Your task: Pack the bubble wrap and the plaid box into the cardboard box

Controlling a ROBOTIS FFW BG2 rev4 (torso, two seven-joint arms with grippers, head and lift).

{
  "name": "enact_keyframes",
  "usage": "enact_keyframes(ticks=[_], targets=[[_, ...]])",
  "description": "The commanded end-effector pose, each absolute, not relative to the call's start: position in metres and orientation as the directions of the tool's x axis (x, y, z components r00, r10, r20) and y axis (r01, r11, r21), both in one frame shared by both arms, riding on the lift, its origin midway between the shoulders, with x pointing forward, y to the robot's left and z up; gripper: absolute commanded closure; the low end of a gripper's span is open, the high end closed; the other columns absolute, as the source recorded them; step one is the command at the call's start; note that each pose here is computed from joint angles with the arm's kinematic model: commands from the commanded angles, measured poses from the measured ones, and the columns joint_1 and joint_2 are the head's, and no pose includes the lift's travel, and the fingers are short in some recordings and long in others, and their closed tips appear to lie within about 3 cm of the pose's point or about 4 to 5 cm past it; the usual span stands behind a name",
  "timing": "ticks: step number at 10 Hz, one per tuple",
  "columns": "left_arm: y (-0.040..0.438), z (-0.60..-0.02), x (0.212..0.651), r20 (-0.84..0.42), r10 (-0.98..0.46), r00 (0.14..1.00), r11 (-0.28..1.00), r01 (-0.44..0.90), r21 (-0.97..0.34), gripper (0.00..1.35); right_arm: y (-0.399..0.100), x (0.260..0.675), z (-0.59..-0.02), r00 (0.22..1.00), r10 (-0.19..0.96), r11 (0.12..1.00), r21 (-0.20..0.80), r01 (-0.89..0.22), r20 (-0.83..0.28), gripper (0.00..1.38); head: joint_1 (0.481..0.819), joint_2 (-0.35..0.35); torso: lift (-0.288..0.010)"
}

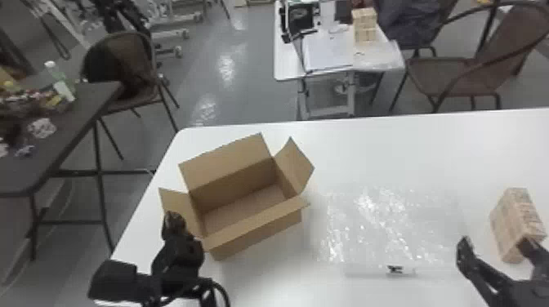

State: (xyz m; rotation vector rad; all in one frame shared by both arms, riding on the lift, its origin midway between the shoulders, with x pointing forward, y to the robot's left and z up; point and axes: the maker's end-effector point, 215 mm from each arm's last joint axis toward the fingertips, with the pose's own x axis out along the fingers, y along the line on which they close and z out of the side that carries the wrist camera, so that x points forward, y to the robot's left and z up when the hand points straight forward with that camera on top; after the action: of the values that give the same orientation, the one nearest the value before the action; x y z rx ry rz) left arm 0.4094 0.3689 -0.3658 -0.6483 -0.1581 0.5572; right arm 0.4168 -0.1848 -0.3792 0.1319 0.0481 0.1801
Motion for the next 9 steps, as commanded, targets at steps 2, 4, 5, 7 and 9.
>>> enact_keyframes(ticks=[2,4,5,7,9], targets=[[0.362,-0.358,0.393,0.007,0.587,0.809,0.629,-0.451,-0.634,1.21,-0.182,0.433,-0.378,0.977,0.198,0.970,0.157,-0.184,-0.080,0.34,0.695,0.250,-0.102],[0.368,-0.353,0.389,0.021,0.614,0.789,0.619,-0.465,-0.633,1.21,-0.181,0.460,-0.373,0.960,0.229,0.967,0.150,-0.206,-0.161,0.34,0.695,0.246,-0.102],[0.367,-0.354,0.388,0.020,0.616,0.787,0.616,-0.466,-0.635,1.21,-0.180,0.478,-0.379,0.929,0.243,0.966,0.154,-0.206,-0.280,0.33,0.695,0.245,-0.102],[0.361,-0.354,0.396,0.023,0.601,0.799,0.625,-0.452,-0.637,1.21,-0.178,0.503,-0.375,0.856,0.276,0.960,0.175,-0.221,-0.436,0.33,0.695,0.234,-0.102],[0.356,-0.353,0.401,0.023,0.590,0.807,0.633,-0.445,-0.634,1.21,-0.162,0.510,-0.361,0.835,0.258,0.957,0.245,-0.154,-0.486,0.33,0.695,0.224,-0.102]])
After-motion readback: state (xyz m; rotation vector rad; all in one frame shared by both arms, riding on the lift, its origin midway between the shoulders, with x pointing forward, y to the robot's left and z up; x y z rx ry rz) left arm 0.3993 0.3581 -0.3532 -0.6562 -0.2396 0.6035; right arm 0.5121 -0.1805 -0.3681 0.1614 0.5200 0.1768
